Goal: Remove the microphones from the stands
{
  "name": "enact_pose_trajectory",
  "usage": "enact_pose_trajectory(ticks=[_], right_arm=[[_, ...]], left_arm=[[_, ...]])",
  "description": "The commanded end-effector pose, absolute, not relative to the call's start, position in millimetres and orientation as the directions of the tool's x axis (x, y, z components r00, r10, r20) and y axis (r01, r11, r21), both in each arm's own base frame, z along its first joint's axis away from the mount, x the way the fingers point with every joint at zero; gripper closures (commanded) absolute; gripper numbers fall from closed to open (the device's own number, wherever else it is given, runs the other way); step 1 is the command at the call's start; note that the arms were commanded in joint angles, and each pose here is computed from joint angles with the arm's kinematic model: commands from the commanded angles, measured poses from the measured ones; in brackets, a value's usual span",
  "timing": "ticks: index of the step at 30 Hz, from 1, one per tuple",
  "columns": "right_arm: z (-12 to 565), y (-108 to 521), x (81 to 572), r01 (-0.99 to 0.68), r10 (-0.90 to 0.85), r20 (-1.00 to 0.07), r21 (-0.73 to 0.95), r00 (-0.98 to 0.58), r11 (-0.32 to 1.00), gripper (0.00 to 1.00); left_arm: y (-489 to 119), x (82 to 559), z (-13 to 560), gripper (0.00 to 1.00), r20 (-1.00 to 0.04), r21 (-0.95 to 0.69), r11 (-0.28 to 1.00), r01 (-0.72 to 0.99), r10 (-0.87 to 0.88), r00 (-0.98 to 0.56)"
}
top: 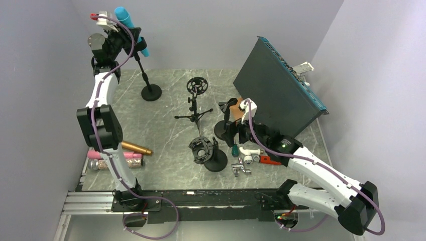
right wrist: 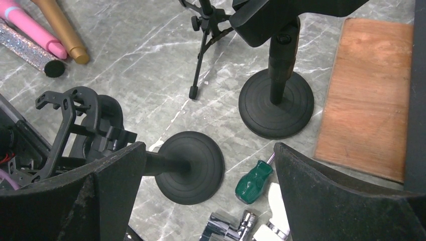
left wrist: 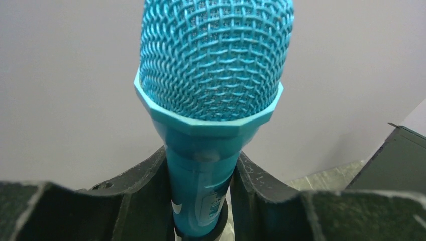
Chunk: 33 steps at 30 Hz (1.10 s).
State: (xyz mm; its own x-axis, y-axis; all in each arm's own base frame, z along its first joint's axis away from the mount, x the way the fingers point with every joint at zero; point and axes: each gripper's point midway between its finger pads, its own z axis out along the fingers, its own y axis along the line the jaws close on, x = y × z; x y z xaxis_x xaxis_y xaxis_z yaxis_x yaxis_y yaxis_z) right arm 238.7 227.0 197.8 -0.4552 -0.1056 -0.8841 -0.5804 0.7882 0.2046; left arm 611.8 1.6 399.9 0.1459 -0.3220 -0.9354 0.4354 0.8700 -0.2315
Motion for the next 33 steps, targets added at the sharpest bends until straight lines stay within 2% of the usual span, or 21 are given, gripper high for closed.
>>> enact_pose_trajectory(ticks=[1, 4, 9, 17, 21, 25, 28, 33], right_arm=[[233, 238, 243, -0.606, -0.044, -0.914, 0.231, -0.404, 0.761, 0.0], [240, 241, 239, -0.618, -0.021, -0.911, 0.262, -0.411, 0.742, 0.0], [247, 243, 228, -0.629, 0.0, -0.9, 0.304, -0.435, 0.716, 0.0], [262, 235, 211, -0.646, 0.004, -0.898, 0.319, -0.439, 0.694, 0.0], [275, 230, 207, -0.651, 0.014, -0.906, 0.315, -0.423, 0.691, 0.0], [283, 231, 205, -0.658, 0.011, -0.907, 0.315, -0.422, 0.684, 0.0], [291, 231, 203, -0.662, 0.007, -0.904, 0.318, -0.427, 0.678, 0.0], [300, 228, 198, -0.661, 0.025, -0.902, 0.333, -0.43, 0.673, 0.0]], left_arm=[[-17, 551, 473, 0.74, -0.922, -0.142, 0.869, 0.473, -0.289, 0.256], [-24, 520, 478, 0.93, -0.933, -0.13, 0.879, 0.459, -0.266, 0.244], [-45, 458, 479, 0.99, -0.946, -0.113, 0.872, 0.475, -0.241, 0.216], [-93, 353, 464, 1.0, -0.968, -0.069, 0.871, 0.486, -0.177, 0.18], [-115, 307, 458, 1.0, -0.959, -0.12, 0.839, 0.53, -0.236, 0.156], [-141, 278, 433, 1.0, -0.96, -0.168, 0.801, 0.574, -0.266, 0.09], [-150, 259, 419, 1.0, -0.958, -0.168, 0.803, 0.572, -0.27, 0.097], [-163, 241, 395, 1.0, -0.952, -0.228, 0.768, 0.599, -0.304, 0.028]])
